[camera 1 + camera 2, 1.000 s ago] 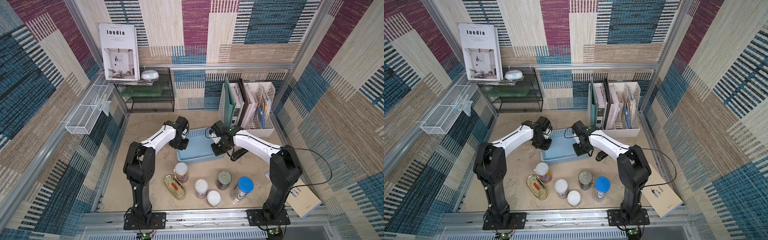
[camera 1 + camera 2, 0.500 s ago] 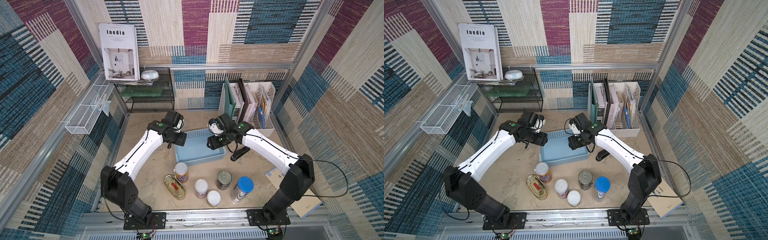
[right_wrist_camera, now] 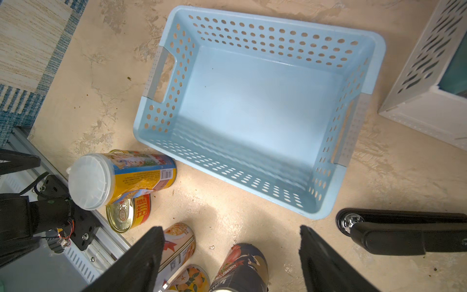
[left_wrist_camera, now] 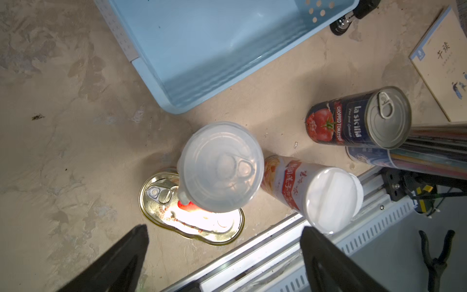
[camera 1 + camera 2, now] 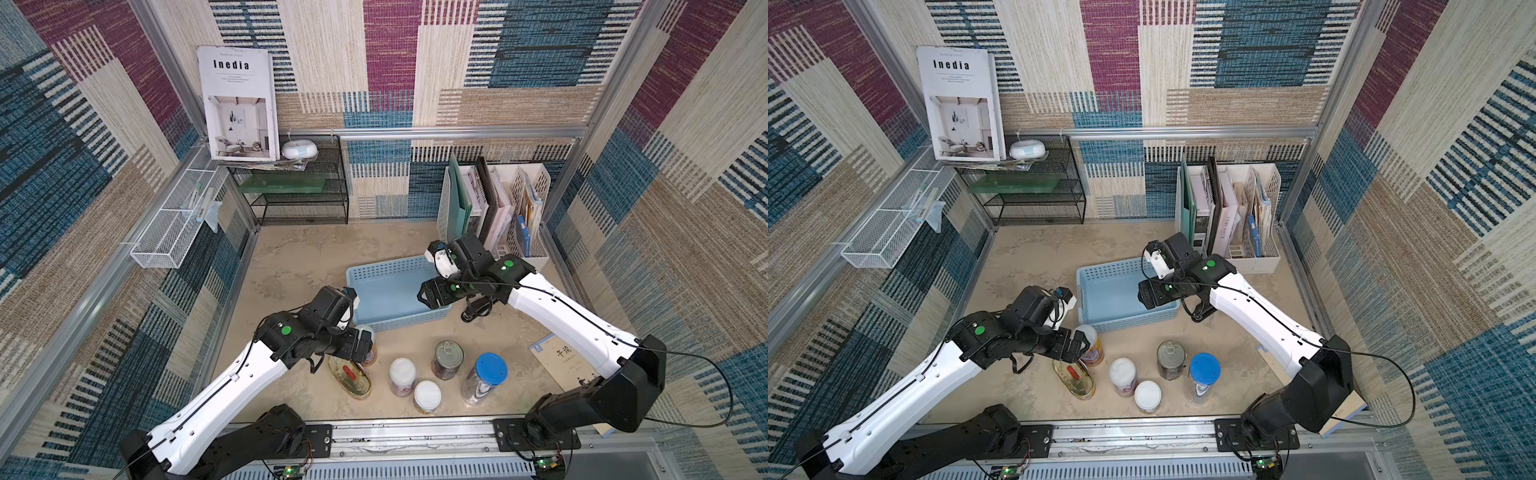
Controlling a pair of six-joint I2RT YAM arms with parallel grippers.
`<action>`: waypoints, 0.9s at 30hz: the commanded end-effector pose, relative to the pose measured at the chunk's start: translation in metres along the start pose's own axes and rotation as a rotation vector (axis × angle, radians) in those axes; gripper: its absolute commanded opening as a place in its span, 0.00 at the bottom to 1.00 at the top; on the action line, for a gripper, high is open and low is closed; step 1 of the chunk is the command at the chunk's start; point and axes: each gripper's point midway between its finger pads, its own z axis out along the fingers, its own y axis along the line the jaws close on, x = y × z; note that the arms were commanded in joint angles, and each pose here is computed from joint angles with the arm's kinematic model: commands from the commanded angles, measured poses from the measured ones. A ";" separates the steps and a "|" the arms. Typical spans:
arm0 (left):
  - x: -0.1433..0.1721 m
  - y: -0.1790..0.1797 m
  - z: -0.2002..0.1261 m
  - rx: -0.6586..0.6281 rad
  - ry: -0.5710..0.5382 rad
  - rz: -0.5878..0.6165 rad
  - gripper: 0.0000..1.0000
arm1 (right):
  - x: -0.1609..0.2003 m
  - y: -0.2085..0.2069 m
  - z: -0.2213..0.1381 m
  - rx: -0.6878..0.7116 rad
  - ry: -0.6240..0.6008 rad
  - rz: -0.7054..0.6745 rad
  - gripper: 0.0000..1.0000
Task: Put the canned food in the basket
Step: Pick up the canned food from the center of the board.
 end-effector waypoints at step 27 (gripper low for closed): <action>-0.010 0.019 0.081 -0.236 0.172 0.080 0.84 | 0.008 -0.001 0.007 -0.010 -0.008 -0.005 0.88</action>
